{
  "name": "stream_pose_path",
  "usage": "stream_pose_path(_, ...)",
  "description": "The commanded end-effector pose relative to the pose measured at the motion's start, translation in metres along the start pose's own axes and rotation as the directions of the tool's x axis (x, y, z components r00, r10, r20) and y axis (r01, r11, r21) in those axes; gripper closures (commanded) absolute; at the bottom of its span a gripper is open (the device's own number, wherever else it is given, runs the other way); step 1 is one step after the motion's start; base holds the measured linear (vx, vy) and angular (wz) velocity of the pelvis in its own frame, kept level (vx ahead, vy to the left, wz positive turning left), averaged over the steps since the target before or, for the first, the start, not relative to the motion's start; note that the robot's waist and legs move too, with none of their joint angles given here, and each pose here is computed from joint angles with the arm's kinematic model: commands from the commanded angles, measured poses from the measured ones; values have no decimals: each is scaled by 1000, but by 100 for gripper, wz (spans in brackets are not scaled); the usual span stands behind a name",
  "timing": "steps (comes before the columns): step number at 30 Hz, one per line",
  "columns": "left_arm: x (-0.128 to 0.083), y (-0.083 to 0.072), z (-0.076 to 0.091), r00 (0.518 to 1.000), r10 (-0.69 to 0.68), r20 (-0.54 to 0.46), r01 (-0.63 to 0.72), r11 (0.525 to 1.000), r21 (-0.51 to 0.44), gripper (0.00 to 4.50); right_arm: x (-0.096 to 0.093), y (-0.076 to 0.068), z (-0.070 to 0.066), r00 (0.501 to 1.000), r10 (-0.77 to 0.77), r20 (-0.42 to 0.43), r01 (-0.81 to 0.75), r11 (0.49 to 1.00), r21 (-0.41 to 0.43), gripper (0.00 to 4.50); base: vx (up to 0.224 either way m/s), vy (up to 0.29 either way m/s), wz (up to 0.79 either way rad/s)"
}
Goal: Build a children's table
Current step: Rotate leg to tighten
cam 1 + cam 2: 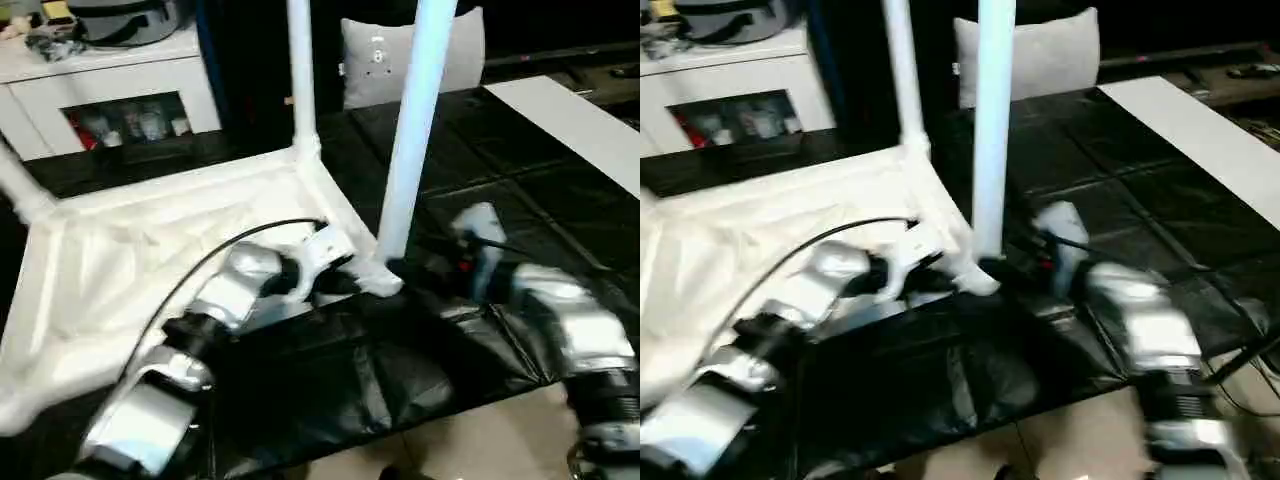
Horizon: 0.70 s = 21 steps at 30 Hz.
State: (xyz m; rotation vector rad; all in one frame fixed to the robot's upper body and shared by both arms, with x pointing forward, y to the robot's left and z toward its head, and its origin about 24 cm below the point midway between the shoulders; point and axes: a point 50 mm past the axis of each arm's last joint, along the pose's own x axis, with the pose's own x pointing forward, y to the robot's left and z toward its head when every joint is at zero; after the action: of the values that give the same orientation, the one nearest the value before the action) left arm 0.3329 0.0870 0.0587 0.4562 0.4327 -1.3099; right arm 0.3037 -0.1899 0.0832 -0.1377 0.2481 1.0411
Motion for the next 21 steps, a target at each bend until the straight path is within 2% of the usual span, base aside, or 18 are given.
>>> stream_pose_path(1,-2,-7,11,992,-123,8,121,984,129,450,1,8,2,996,93,0,-93,994,-51,59,0,0,0)
stream_pose_path(2,-2,-7,11,992,-123,8,121,984,129,450,1,8,2,996,93,0,-93,994,-51,59,0,0,0)
stream_pose_path(3,-6,-12,8,980,-201,-3,199,966,163,450,0,10,2,990,138,-12,-138,988,-62,59,0,0,0)
stream_pose_path(6,-8,-14,7,971,-237,-19,236,956,174,450,0,12,1,986,167,-21,-168,984,-54,59,0,0,0)
stream_pose_path(7,-10,-17,5,961,-274,-40,276,942,189,450,-1,14,1,978,204,-30,-206,978,-45,85,0,0,0)
stream_pose_path(9,-13,-22,3,932,-352,-84,362,905,223,450,0,19,0,957,287,-51,-288,957,-20,93,0,0,0)
stream_pose_path(11,-13,-23,4,920,-379,-96,391,889,239,450,2,21,-1,945,322,-54,-323,946,-15,98,0,0,0)
stream_pose_path(13,-13,-24,5,916,-388,-99,400,882,247,450,3,23,-1,936,347,-57,-348,937,-14,132,0,0,0)
stream_pose_path(15,-12,-24,7,914,-394,-98,406,878,253,450,4,26,0,923,380,-55,-382,924,-15,135,0,0,0)
stream_pose_path(21,-10,-25,9,909,-406,-95,417,869,267,450,7,29,1,907,419,-54,-420,907,-15,197,0,0,0)
